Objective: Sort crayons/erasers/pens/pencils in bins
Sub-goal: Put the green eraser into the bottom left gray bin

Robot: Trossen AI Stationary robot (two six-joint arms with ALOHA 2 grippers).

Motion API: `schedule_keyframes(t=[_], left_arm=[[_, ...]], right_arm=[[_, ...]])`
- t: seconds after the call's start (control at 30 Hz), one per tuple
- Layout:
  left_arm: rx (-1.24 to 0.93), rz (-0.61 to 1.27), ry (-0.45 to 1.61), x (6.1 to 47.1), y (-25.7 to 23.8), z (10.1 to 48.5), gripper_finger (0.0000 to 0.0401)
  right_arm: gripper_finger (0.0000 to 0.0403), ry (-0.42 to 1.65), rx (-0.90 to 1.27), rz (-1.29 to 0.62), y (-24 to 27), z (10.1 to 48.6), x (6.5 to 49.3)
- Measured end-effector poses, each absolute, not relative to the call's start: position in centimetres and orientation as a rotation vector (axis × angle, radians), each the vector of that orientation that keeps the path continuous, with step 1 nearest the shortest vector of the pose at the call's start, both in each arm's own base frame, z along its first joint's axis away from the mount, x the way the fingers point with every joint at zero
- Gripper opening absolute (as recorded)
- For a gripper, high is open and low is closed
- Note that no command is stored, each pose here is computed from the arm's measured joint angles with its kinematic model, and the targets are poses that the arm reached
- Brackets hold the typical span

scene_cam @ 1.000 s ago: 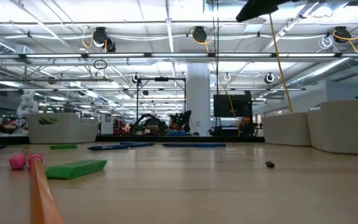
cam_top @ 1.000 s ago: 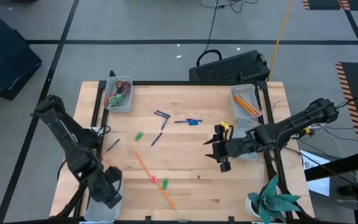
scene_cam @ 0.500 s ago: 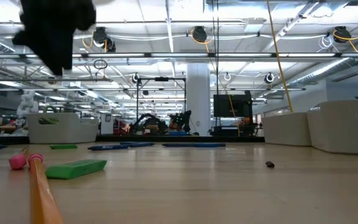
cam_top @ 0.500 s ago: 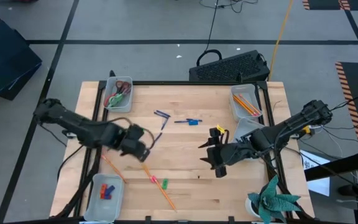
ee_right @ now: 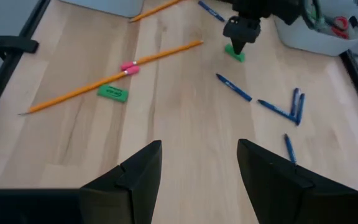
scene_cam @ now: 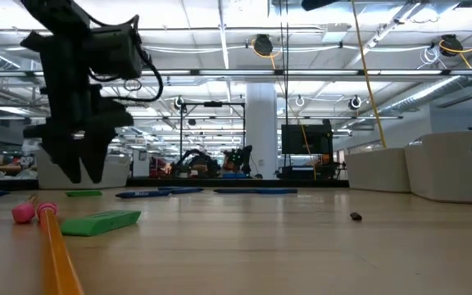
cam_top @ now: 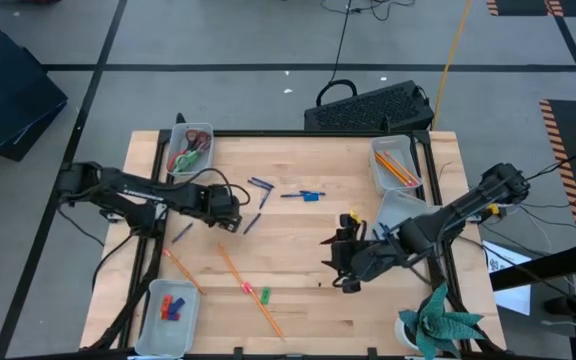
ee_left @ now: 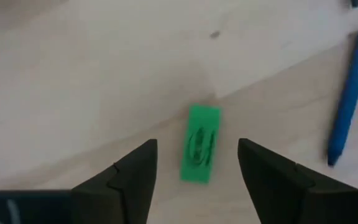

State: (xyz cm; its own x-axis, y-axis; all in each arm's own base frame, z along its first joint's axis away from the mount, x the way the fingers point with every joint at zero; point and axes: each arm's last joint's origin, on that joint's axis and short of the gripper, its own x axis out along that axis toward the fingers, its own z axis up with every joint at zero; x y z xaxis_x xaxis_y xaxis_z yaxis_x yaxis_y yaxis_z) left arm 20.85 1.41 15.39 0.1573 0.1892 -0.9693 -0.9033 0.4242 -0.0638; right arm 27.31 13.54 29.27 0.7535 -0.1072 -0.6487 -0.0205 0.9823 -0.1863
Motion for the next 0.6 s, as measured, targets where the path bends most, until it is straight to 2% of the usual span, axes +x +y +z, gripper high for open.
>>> schedule_keyframes(t=[0.2, 0.6], left_arm=[[-0.746, 0.865, 1.144, 21.0, 0.9, 14.2, 0.0188], [-0.684, 0.961, 1.201, 22.0, -0.2, 11.7, 0.0133]], right_arm=[[0.0203, 0.72, -0.181, -0.054, 13.9, 28.2, 28.5], [0.0203, 0.667, -0.139, -0.08, 13.1, 28.6, 29.3]])
